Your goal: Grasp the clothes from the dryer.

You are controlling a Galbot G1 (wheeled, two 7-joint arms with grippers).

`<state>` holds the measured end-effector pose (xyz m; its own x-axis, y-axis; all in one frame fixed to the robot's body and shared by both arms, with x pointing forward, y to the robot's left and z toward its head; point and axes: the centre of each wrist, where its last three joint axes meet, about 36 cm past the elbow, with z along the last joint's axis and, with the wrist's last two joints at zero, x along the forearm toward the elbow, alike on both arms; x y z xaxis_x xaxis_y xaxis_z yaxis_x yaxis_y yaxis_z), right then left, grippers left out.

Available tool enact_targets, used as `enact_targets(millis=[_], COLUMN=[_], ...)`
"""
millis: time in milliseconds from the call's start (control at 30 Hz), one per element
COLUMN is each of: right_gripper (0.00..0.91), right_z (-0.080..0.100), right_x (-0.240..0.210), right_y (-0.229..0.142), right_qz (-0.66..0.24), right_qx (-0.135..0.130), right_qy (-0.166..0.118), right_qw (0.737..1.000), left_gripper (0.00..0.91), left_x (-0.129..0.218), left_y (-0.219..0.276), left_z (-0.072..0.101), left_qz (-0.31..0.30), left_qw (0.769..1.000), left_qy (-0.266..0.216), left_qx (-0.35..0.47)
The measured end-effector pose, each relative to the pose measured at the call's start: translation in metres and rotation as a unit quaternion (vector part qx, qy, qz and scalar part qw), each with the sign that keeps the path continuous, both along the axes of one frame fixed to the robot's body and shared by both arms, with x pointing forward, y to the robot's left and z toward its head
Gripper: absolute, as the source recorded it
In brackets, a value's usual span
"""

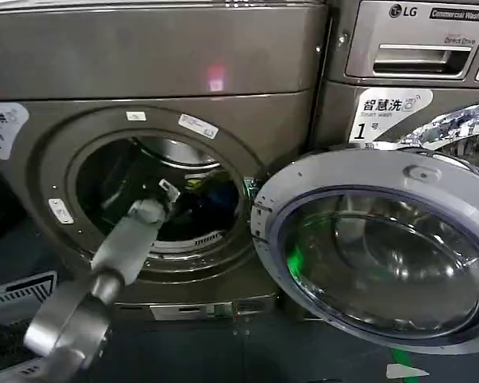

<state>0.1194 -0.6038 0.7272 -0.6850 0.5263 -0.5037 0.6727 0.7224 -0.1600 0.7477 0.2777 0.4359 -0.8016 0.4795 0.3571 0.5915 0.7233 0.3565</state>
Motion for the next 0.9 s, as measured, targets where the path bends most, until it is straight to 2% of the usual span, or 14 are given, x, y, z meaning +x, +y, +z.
enact_targets(millis=[100, 267, 567, 667, 900], right_gripper=[0.907, 0.907, 0.907, 0.907, 0.907], right_z=[-0.001, -0.001, 0.001, 0.002, 0.005], right_x=[0.001, 0.002, 0.0, 0.0, -0.004], right_y=[0.0, 0.001, 0.002, 0.003, 0.003], right_qz=[0.001, 0.002, -0.003, -0.006, -0.015], right_qx=[0.0, 0.0, -0.008, -0.016, -0.022], right_qy=[0.001, 0.002, 0.001, -0.001, -0.006], right_qw=[1.0, 1.0, 1.0, 1.0, 1.0], left_gripper=[0.0, 0.0, 0.0, 0.0, 0.0], left_x=[-0.008, -0.022, -0.055, -0.069, -0.093], left_y=[-0.002, -0.009, -0.023, -0.029, -0.038], left_z=[-0.006, -0.005, 0.002, 0.0, -0.009], left_qz=[0.049, 0.126, 0.244, 0.266, 0.294], left_qw=[0.997, 0.979, 0.917, 0.9, 0.88], left_qy=[-0.032, -0.102, -0.223, -0.25, -0.271], left_qx=[-0.054, -0.126, -0.222, -0.24, -0.258])
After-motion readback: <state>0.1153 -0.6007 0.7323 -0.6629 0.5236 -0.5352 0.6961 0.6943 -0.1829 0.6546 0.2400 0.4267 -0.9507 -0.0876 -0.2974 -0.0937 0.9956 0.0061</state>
